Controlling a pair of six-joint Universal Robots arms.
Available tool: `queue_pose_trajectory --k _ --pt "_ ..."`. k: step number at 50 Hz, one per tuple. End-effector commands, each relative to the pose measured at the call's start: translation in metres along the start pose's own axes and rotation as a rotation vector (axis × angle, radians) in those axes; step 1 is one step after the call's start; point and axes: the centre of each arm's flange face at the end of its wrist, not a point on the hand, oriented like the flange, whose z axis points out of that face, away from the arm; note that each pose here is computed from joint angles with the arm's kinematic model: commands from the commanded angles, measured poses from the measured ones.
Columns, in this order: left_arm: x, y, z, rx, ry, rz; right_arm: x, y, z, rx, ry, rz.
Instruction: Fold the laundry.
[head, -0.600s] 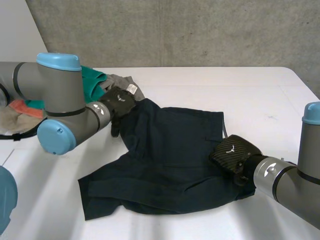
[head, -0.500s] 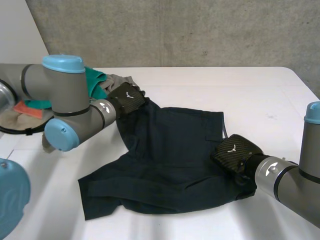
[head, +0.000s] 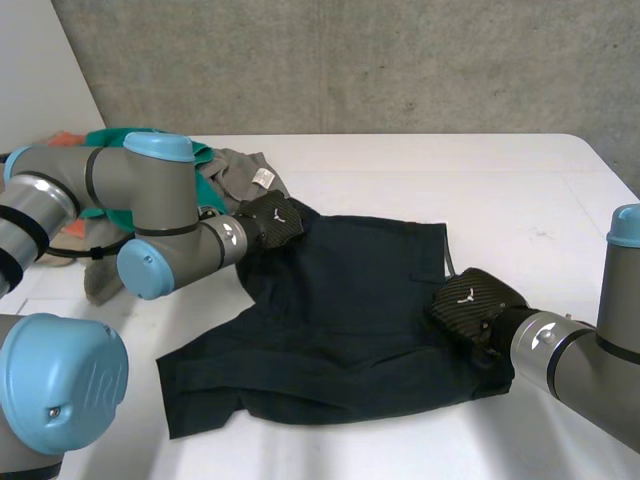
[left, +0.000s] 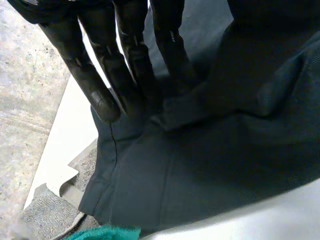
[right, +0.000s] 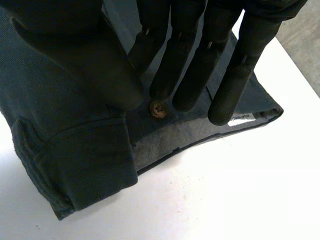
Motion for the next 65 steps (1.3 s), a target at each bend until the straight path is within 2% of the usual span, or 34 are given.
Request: queue_pose_trajectory --k 1,6,12,22,32,40,43,47,48,52,57,65 --pt "-0.012 -0.001 -0.006 -0.089 -0.087 0.008 0.001 0.001 0.002 0.0 0.003 0.001" --pt "-0.03 0.008 -0.028 -0.284 -0.193 -0.012 -0.001 0.001 0.002 0.002 -0.003 -0.002" --pt "-0.041 0.016 -0.054 -0.376 -0.225 -0.052 -0.005 0.0 0.001 0.004 -0.011 -0.006" --pt "-0.021 0.039 -0.083 -0.58 -0.206 -0.154 -0.012 -0.005 -0.006 0.017 -0.023 -0.017" --pt "-0.026 0.025 -0.089 -0.548 -0.261 -0.22 -0.019 -0.011 -0.011 0.039 -0.034 -0.018" --pt "-0.046 0.005 -0.122 -0.493 -0.355 -0.352 -0.02 -0.013 -0.011 0.055 -0.021 0.001" --pt "-0.039 0.0 -0.14 -0.487 -0.337 -0.408 -0.018 -0.013 -0.009 0.063 -0.01 0.006" --pt "-0.007 -0.004 -0.159 -0.488 -0.237 -0.459 -0.017 -0.013 -0.009 0.062 -0.003 0.008" --pt "0.009 -0.003 -0.165 -0.491 -0.178 -0.469 -0.016 -0.013 -0.009 0.062 0.001 0.007" --pt "0.045 -0.005 -0.176 -0.466 -0.07 -0.475 -0.014 -0.012 -0.009 0.056 0.004 0.008" --pt "0.066 -0.006 -0.173 -0.388 -0.057 -0.465 -0.014 -0.011 -0.009 0.051 0.006 0.005" --pt "0.076 -0.008 -0.161 -0.334 -0.085 -0.451 -0.014 -0.011 -0.009 0.046 0.011 0.009"
